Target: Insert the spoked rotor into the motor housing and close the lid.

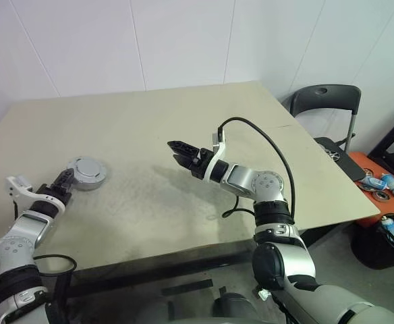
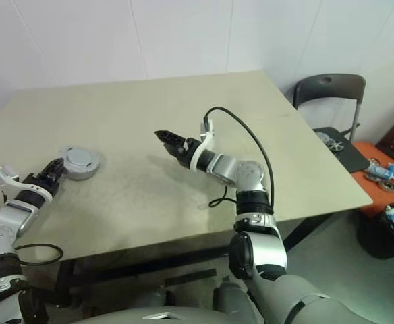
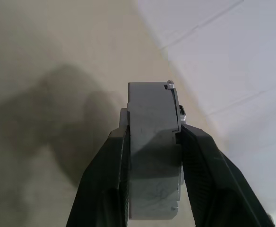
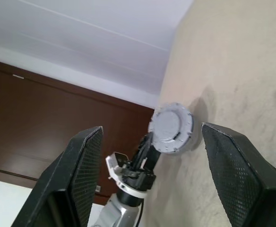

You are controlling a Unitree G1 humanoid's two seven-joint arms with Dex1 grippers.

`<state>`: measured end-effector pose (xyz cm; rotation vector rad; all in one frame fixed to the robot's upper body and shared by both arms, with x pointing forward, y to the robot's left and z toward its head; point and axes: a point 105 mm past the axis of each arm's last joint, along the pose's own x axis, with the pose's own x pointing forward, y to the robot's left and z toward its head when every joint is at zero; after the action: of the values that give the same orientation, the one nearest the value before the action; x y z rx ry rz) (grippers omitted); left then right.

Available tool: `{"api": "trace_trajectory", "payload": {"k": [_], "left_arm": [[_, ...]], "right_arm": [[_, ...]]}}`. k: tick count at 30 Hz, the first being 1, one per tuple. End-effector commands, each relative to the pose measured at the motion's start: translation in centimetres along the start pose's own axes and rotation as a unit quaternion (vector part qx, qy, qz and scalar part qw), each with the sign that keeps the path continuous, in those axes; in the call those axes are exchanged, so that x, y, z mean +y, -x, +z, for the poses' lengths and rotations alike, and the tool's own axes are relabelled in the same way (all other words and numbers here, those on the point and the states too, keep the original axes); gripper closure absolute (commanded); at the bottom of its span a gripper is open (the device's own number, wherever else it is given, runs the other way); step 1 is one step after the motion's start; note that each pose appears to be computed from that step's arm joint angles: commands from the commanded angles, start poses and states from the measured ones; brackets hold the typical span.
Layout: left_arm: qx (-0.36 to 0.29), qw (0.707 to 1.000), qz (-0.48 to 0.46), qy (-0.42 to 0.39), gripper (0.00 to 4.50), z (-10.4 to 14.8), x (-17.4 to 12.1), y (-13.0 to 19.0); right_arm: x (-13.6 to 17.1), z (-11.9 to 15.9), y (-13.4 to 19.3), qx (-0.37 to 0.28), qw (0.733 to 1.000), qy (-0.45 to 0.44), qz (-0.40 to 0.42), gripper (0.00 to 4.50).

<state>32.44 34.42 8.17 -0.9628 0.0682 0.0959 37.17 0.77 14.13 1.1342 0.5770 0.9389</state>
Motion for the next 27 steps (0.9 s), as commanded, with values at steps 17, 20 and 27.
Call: {"api": "trace_trajectory", "payload": {"k": [17,20,27], "left_arm": [[-0.058,0.993,0.002,-0.104,0.99,9.5,0.8,4.1],[-0.084,0.989,0.007,-0.121,0.99,12.6,1.0,5.5],[-0.067,0.984,-0.067,-0.151,0.99,12.9,-3.1,3.3]], "right_arm": [[1.2,0.1,-0.4,0.003,1.000,0.019,0.016,1.01],[1.2,0.0,-0.5,0.007,1.000,0.025,0.014,1.01],[1.1,0.5,0.0,-0.004,0.999,0.041,0.008,1.01]]}}
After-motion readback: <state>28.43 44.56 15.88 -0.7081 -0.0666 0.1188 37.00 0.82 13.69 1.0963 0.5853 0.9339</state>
